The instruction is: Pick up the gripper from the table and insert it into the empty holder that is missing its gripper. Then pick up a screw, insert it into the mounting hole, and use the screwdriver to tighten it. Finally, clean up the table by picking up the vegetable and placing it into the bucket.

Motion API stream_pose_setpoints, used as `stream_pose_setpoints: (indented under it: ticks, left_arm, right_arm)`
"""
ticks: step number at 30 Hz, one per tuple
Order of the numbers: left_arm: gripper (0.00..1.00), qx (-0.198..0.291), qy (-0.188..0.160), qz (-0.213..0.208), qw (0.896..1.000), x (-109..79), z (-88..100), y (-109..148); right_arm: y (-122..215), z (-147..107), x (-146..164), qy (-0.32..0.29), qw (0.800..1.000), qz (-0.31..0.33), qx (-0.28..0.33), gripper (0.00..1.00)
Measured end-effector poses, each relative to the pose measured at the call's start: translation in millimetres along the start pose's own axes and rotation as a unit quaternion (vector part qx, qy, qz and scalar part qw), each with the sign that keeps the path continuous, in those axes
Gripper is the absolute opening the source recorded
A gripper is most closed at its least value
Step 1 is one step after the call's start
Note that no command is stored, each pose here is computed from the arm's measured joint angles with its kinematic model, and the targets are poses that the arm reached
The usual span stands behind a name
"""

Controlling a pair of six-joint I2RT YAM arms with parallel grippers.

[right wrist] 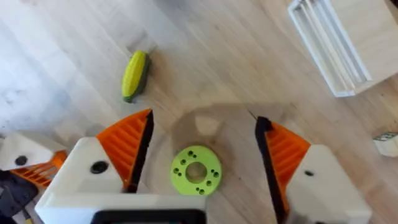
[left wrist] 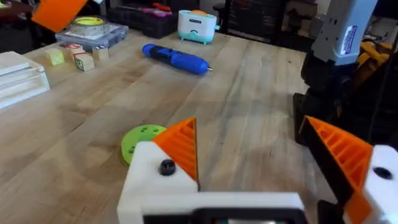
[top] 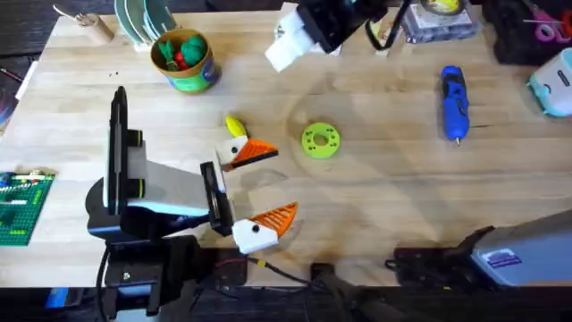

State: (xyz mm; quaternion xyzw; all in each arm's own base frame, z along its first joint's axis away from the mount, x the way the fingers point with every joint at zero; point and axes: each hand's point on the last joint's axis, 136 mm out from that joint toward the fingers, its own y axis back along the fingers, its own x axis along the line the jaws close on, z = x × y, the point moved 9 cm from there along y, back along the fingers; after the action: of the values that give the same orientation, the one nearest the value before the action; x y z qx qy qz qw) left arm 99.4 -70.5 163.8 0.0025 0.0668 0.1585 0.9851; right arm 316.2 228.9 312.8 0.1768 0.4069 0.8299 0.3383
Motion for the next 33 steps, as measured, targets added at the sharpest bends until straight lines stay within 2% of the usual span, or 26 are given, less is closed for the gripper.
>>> stream_pose_setpoints:
  ticks: [4, 5, 9, 10, 13, 14, 20, 26, 33]
  left_arm:
    - [0.844, 0.0, -0.001, 0.0, 1.0, 0.1, 0.0, 0.0]
    - [0.735, 0.0, -0.001, 0.001, 1.0, 0.1, 0.0, 0.0]
    - [0.12, 0.0, -0.002, 0.002, 1.0, 0.3, 0.0, 0.0]
    - [0.033, 0.0, -0.005, 0.002, 1.0, 0.4, 0.1, 0.0]
    - [0.005, 0.0, -0.005, 0.002, 1.0, 0.4, 0.0, 0.0]
    - [0.005, 0.0, -0.005, 0.002, 1.0, 0.4, 0.0, 0.0]
    - [0.004, 0.0, -0.005, 0.002, 1.0, 0.4, 0.0, 0.0]
    - [0.004, 0.0, -0.005, 0.002, 1.0, 0.4, 0.0, 0.0]
    - [0.004, 0.0, -0.005, 0.002, 1.0, 0.4, 0.0, 0.0]
  right_arm:
    - [3.4, -3.6, -25.1, -0.026, 0.999, -0.02, -0.001, 0.991]
    - [4.3, -4.7, -31.3, -0.033, 0.999, -0.025, -0.001, 0.991]
    - [11.1, -11.3, -61.4, -0.079, 0.996, -0.049, -0.003, 0.991]
    - [14.4, -13.8, -69.6, -0.091, 0.994, -0.056, -0.004, 0.992]
    - [36.3, -26.0, -97.6, -0.131, 0.988, -0.084, -0.008, 0.991]
    - [68.1, -40.3, -118.9, -0.169, 0.979, -0.114, -0.018, 0.992]
    - [116.0, -83.7, -142.7, -0.248, 0.957, -0.15, 0.021, 0.991]
    - [118.9, -128.2, -164.9, -0.32, 0.931, -0.16, 0.079, 0.991]
    - [101.8, -183.1, -173.1, -0.387, 0.898, -0.146, 0.152, 0.991]
